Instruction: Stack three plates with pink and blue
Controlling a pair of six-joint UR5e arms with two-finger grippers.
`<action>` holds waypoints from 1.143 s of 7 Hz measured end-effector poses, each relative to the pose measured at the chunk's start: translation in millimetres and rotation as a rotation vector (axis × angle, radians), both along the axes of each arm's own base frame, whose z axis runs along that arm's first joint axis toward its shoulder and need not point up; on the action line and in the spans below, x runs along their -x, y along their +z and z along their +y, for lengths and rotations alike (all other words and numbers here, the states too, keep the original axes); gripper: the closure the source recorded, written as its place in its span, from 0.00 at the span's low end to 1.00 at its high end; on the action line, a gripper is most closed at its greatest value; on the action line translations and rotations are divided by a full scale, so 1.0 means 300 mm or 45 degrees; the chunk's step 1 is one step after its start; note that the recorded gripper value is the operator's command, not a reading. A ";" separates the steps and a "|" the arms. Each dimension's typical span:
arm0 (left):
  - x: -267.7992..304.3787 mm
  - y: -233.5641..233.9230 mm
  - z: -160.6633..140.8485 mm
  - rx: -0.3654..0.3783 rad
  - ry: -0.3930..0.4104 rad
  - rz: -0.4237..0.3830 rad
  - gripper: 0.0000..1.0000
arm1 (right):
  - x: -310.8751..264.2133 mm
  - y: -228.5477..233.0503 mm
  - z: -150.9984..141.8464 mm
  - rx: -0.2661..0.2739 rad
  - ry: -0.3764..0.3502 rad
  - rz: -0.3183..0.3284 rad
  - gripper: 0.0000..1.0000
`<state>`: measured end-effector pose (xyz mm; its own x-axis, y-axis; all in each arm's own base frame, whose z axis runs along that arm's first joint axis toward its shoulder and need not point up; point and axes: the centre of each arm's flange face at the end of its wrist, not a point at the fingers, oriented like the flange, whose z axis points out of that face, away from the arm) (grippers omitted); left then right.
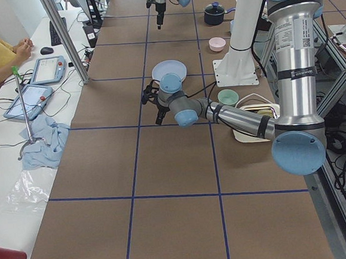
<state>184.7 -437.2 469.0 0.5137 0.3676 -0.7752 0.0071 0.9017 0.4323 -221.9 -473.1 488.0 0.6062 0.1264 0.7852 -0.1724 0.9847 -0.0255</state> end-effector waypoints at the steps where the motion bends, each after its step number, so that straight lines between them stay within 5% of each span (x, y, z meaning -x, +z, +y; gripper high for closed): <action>1: 0.103 0.111 -0.039 -0.032 0.015 -0.048 0.01 | -0.181 0.125 -0.029 -0.036 -0.048 0.013 0.00; 4: 0.359 0.378 -0.166 -0.098 0.021 -0.143 0.01 | -0.524 0.409 -0.057 -0.116 -0.189 0.067 0.00; 8: 0.437 0.388 -0.199 -0.041 0.010 -0.109 0.01 | -0.554 0.417 -0.099 -0.141 -0.281 0.093 0.00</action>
<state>53.7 -496.8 585.4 0.5748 0.3960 -0.7160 -0.0383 0.8871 0.4599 -55.8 -502.8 613.0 0.6653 -0.0996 0.7399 0.0493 0.9948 0.0896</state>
